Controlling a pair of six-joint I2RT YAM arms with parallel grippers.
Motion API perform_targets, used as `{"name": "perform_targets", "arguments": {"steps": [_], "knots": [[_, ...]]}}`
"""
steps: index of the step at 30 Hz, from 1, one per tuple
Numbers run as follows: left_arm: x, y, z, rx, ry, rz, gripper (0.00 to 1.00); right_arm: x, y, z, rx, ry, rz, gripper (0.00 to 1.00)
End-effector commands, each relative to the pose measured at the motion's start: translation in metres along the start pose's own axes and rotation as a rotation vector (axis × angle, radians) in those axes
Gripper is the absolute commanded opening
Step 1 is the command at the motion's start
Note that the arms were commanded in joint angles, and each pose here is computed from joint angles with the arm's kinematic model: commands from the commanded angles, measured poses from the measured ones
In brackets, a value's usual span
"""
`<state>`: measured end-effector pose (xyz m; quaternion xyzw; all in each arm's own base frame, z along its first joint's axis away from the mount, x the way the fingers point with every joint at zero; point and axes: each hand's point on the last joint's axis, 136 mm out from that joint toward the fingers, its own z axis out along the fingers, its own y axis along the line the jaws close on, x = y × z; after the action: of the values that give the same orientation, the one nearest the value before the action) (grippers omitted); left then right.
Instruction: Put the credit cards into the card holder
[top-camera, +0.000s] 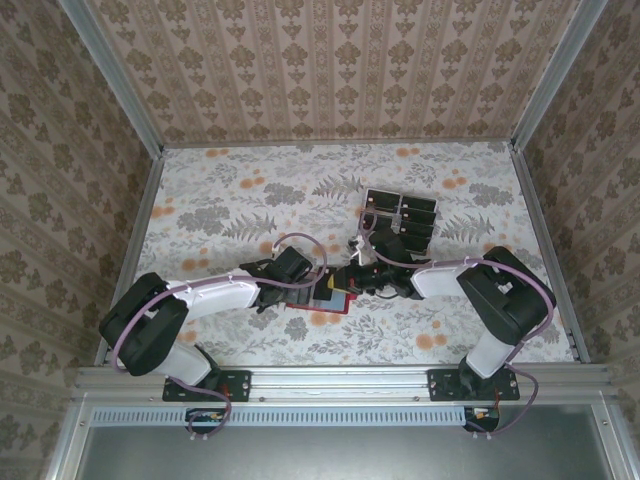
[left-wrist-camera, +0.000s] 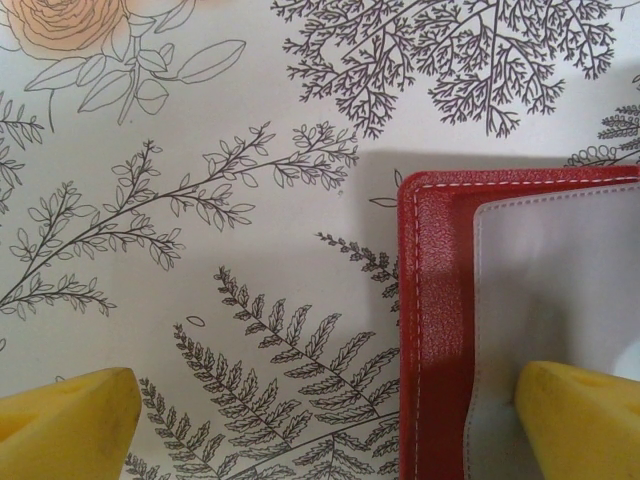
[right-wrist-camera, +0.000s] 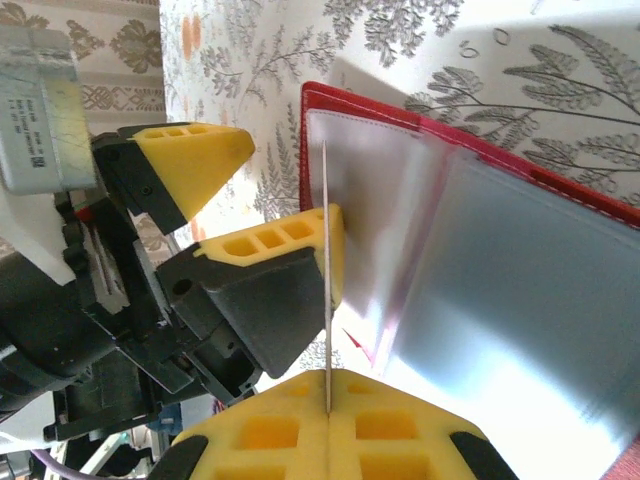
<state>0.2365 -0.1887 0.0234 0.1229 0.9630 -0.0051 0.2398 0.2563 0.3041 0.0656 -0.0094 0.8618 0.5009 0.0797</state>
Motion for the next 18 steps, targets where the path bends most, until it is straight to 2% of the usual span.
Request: {"name": "perform_targets", "arguments": {"steps": [1,18], "knots": [[0.024,0.011,0.004,-0.042,0.07,0.021,1.0,0.007,-0.018,-0.002,0.046,0.011,0.023,0.0],[0.024,0.011,0.006,-0.045,0.073,0.02,1.0,0.007,-0.025,0.006,0.015,0.008,0.058,0.0]]}}
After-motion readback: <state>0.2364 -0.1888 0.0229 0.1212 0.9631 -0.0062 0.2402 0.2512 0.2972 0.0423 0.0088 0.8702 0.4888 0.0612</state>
